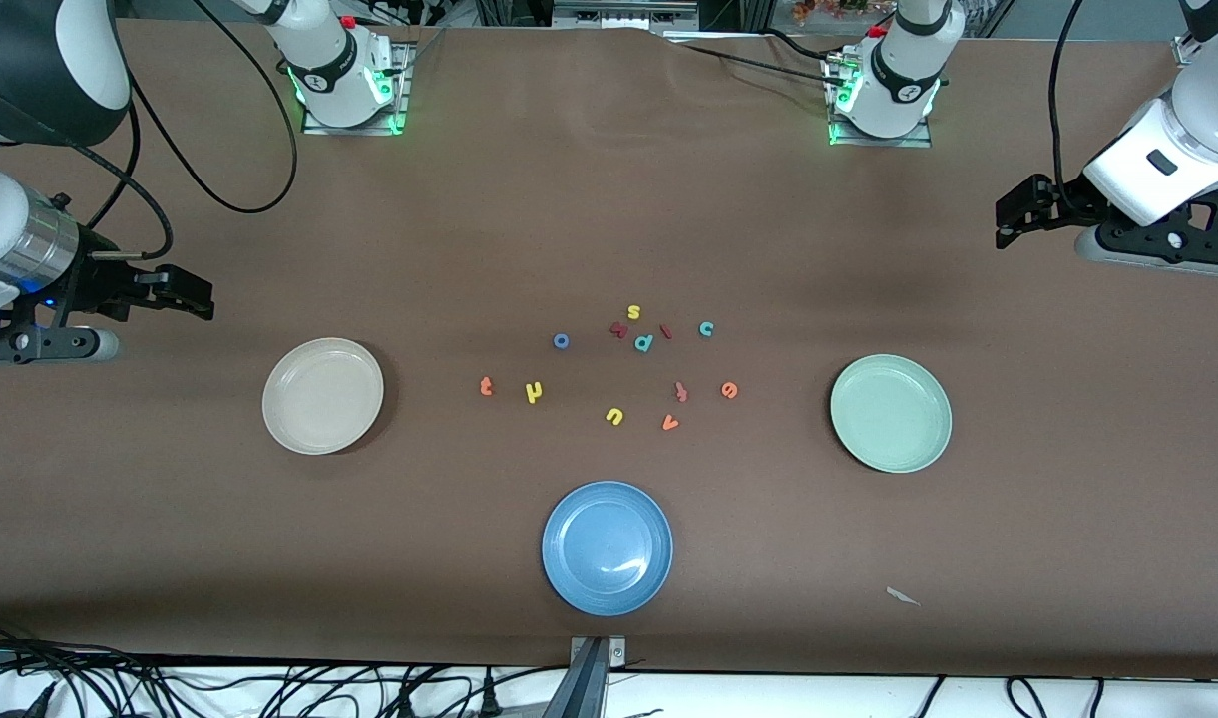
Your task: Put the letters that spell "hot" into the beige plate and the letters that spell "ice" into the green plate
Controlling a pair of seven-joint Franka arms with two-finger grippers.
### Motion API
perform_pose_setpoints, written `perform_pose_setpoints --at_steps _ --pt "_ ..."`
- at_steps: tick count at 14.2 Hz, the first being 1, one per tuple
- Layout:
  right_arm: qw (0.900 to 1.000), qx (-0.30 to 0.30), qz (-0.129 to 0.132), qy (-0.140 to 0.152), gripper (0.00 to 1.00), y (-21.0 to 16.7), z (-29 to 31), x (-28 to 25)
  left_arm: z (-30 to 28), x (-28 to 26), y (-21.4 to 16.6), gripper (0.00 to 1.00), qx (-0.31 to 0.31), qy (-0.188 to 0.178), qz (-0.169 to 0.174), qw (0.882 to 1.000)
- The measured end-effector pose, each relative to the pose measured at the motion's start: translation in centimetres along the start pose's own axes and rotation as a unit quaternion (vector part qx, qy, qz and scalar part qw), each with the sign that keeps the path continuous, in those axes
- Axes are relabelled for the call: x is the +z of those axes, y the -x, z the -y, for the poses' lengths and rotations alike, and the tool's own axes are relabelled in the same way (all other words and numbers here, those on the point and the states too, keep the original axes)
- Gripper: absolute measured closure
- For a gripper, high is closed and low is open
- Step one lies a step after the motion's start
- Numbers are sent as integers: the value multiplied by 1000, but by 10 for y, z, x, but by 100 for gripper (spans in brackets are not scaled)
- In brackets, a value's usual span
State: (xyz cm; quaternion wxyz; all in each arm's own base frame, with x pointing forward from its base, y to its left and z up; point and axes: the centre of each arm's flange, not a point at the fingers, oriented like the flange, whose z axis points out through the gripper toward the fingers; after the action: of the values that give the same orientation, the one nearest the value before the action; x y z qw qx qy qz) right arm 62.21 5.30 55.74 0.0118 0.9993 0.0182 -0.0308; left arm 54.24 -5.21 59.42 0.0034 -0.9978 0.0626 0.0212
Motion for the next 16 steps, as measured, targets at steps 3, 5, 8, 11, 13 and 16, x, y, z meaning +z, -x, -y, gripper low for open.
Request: perform_pose_setpoints --at_steps 3,5,8,11,13,16 --pt "1000 0 0 0 0 0 0 0 -1 12 -6 0 2 1 11 1000" --pt "1000 0 0 0 0 0 0 0 -5 38 -18 0 7 4 35 999" --pt "1000 0 -1 0 0 0 0 1 -26 90 -39 0 26 10 80 996" --pt "1000 10 0 0 0 -3 4 12 -96 150 -67 0 83 11 116 990" --pt "1000 14 -1 0 0 -4 15 26 -138 183 -93 0 112 11 125 986" --pt "1000 30 -7 0 0 -7 40 54 -175 232 -132 0 134 18 109 985"
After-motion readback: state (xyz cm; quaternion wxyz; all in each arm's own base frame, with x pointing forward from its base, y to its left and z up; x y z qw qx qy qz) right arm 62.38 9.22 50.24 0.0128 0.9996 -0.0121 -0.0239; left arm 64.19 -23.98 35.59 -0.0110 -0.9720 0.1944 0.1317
